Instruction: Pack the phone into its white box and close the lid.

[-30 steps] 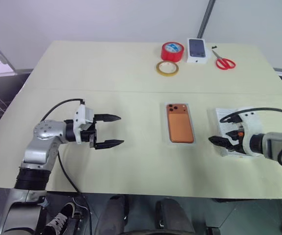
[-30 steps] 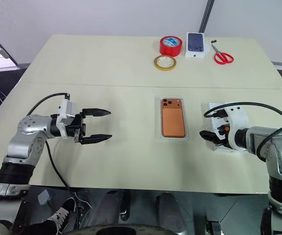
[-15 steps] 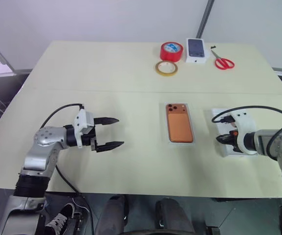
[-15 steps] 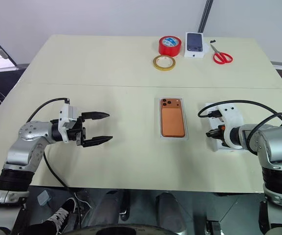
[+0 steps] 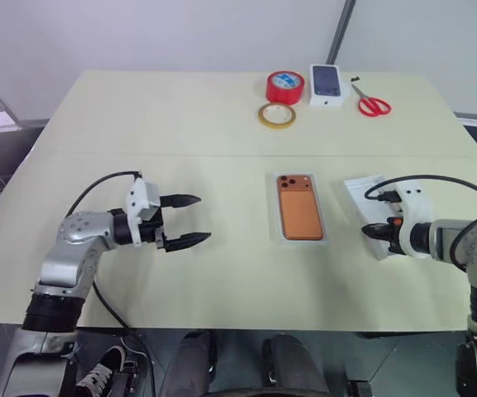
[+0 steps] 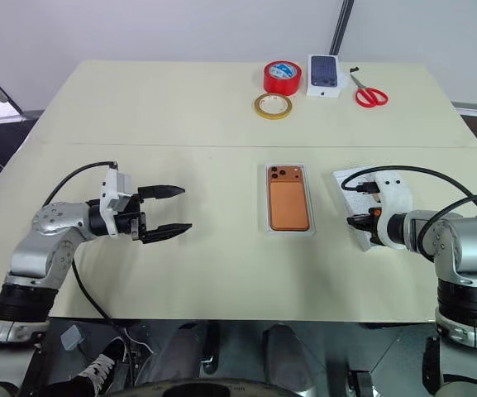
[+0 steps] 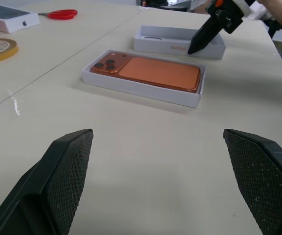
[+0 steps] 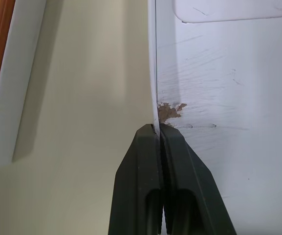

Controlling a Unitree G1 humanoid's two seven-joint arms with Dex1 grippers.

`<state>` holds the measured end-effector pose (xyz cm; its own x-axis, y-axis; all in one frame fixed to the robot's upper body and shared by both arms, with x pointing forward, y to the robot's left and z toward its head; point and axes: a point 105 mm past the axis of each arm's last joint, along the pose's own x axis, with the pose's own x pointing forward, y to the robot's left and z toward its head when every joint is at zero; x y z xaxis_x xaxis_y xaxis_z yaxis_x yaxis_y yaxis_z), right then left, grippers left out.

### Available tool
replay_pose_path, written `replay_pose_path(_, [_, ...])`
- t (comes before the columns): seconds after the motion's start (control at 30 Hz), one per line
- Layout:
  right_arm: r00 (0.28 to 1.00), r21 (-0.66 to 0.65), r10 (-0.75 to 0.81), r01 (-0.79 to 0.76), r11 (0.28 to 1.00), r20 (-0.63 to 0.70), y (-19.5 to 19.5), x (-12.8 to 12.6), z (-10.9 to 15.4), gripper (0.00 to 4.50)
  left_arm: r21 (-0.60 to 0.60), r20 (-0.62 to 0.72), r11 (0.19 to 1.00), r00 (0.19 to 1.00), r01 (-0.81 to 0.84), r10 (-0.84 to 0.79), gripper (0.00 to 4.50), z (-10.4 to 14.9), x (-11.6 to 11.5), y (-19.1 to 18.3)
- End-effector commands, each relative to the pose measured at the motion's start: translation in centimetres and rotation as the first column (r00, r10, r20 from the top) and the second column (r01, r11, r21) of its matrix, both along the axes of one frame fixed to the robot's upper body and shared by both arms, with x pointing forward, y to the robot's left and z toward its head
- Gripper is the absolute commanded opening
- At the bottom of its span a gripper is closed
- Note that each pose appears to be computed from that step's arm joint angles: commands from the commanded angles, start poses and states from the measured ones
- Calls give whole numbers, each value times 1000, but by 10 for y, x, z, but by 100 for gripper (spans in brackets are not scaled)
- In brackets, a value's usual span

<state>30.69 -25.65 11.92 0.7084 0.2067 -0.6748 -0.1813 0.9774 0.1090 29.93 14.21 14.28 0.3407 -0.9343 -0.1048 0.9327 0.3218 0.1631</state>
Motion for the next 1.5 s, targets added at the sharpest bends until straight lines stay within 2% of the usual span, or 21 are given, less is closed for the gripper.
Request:
replay_pose_path(0.03, [984,135,-23,0,991,175,14,30,44,5,-10,55,1000,998,4,-4,450,12,4,-4])
replay_pose_path(0.13, [960,312,31,-121,942,278,49,48,75,5,-16,61,1000,998,-9,10,450,13,8,-5])
replay_pose_path(0.2, [934,438,75,-234,868,350,75,52,97,5,-16,63,1000,998,-15,16,450,12,8,-7])
replay_pose_path(0.3, [892,543,80,-339,768,444,104,52,115,5,-21,65,1000,998,-22,23,450,13,7,-6])
replay_pose_path(0.43, [881,674,112,-428,602,459,142,36,119,5,-72,73,996,996,-53,58,450,23,11,-5])
replay_pose_path(0.53, [860,725,222,-508,465,460,177,10,106,5,-153,108,985,989,-84,101,450,39,17,-9])
replay_pose_path(0.6, [856,745,255,-517,422,450,188,-1,98,5,-182,120,979,987,-86,109,450,45,16,-14])
replay_pose_path(0.73, [867,754,344,-488,440,360,193,-21,67,5,-207,103,976,990,-68,91,450,42,10,-28])
replay_pose_path(0.83, [917,779,301,-384,496,260,182,-17,45,0,-211,92,976,993,-53,73,370,36,5,-35])
replay_pose_path(1.0, [934,818,267,-340,464,236,179,-11,47,0,-208,72,977,996,-45,61,138,26,3,-45])
replay_pose_path(1.1, [951,835,249,-284,471,183,176,-6,40,0,-212,40,976,998,-39,48,2,16,6,-54])
replay_pose_path(1.2, [966,832,230,-223,508,118,169,-2,29,0,-217,47,973,995,-79,92,2,11,18,-60])
replay_pose_path(1.3, [975,821,183,-204,533,124,157,7,31,0,-177,86,975,984,-137,154,2,4,33,-70])
replay_pose_path(1.4, [987,801,100,-164,575,129,138,21,34,0,-181,90,974,984,-138,156,2,7,38,-82])
replay_pose_path(1.5, [989,798,87,-150,584,123,129,23,32,0,-196,93,971,983,-137,157,2,8,39,-88])
